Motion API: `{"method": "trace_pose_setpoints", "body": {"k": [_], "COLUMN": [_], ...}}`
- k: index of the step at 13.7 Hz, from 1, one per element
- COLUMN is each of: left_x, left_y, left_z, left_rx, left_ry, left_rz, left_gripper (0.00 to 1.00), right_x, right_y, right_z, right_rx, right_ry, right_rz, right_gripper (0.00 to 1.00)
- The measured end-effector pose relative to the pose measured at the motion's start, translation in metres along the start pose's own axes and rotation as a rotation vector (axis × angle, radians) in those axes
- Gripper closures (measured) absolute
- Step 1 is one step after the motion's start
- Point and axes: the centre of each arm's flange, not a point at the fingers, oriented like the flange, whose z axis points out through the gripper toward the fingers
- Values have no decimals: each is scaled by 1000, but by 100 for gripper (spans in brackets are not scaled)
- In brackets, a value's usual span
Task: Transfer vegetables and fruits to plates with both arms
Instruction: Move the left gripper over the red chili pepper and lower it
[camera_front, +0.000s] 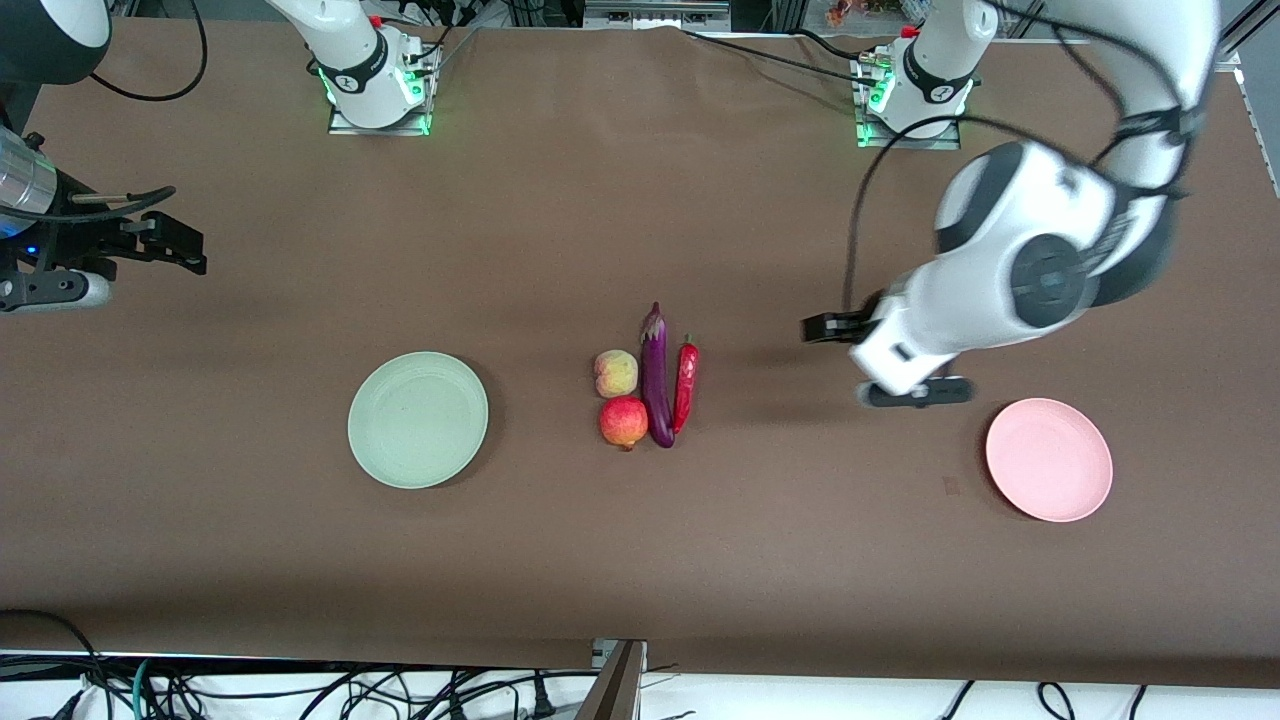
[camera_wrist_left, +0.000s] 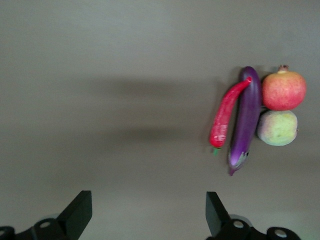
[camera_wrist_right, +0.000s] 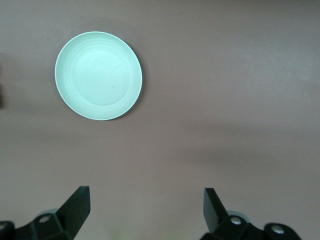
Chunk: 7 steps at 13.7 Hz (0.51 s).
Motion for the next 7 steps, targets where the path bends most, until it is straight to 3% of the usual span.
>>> {"method": "trace_pose_setpoints", "body": {"k": [4, 7], "left_x": [26, 17], "left_y": [47, 83], "left_z": [115, 178], "left_rx": [-40, 47], "left_ry": [8, 50], "left_rz": [-30, 22], "left_gripper": [0, 0], "right_x": [13, 23], "right_y": [-1, -5], "right_z": [24, 44], "right_rx": [5, 7], "right_ry": [-39, -70], "right_rz": [-2, -11], "right_gripper": [0, 0]}}
